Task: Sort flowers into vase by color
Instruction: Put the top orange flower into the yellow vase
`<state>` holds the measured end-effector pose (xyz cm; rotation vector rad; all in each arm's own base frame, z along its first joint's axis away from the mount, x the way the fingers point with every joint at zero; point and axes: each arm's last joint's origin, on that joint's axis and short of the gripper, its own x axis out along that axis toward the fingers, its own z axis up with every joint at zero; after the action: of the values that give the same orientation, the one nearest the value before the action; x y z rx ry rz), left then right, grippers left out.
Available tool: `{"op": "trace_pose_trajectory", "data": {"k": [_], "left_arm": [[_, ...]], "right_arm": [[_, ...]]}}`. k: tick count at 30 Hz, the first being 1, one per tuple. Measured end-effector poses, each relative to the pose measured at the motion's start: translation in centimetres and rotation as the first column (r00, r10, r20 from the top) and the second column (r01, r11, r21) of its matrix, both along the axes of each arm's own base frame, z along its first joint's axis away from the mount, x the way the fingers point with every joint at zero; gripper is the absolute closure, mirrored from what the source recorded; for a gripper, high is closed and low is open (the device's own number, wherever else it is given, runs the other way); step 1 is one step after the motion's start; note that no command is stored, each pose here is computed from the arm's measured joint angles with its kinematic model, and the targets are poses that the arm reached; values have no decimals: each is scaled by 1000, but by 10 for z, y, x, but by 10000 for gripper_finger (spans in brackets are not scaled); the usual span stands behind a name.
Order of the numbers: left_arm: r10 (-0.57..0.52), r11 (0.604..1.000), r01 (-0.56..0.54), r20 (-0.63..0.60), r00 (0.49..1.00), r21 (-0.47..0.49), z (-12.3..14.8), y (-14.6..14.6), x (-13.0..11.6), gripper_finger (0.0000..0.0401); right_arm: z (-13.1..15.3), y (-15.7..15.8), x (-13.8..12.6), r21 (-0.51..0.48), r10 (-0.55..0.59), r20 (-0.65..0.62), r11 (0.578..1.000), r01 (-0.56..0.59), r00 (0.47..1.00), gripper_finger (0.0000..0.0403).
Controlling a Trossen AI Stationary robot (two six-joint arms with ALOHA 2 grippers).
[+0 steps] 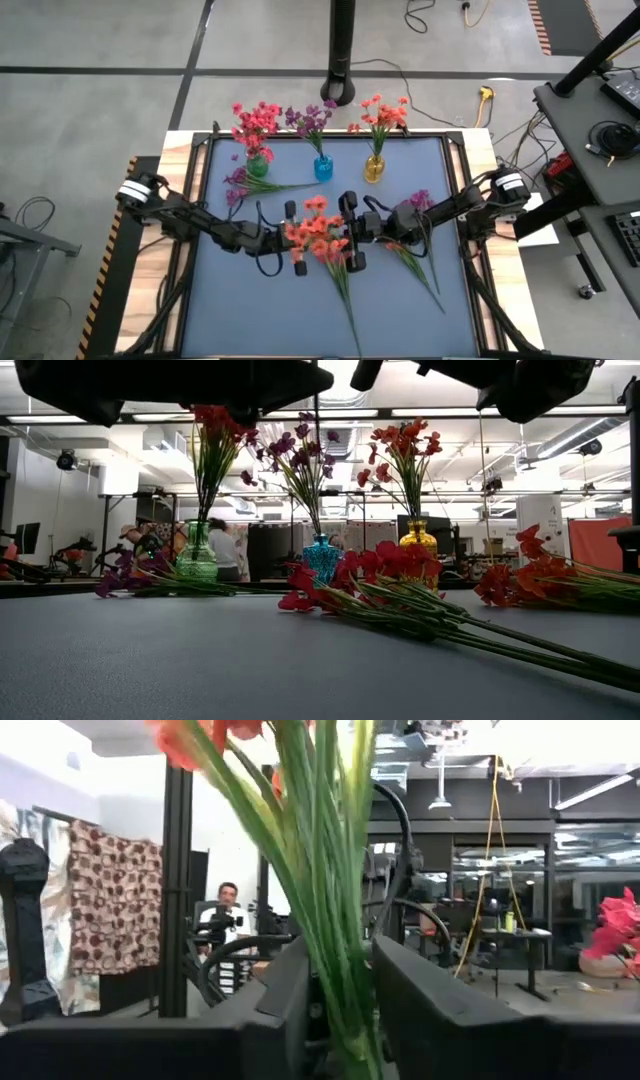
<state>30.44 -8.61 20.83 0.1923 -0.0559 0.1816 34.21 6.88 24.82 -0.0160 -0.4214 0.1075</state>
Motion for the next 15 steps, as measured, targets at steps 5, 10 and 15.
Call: {"op": "trace_pose_trajectory", "data": {"k": [5, 10, 15], "left_arm": [[68, 997, -68, -15, 998, -44, 5, 7, -16, 394], [79, 992, -82, -45, 996, -91, 4, 11, -28, 395], [89, 990, -94, -55, 995, -102, 0, 13, -32, 395]], "right_arm": [[5, -2, -2, -11, -38, -103, 999, 37, 994, 249], [7, -4, 3, -5, -126, -265, 992, 129, 956, 205], [12, -2, 18, -12, -166, -360, 985, 173, 918, 181]]}}
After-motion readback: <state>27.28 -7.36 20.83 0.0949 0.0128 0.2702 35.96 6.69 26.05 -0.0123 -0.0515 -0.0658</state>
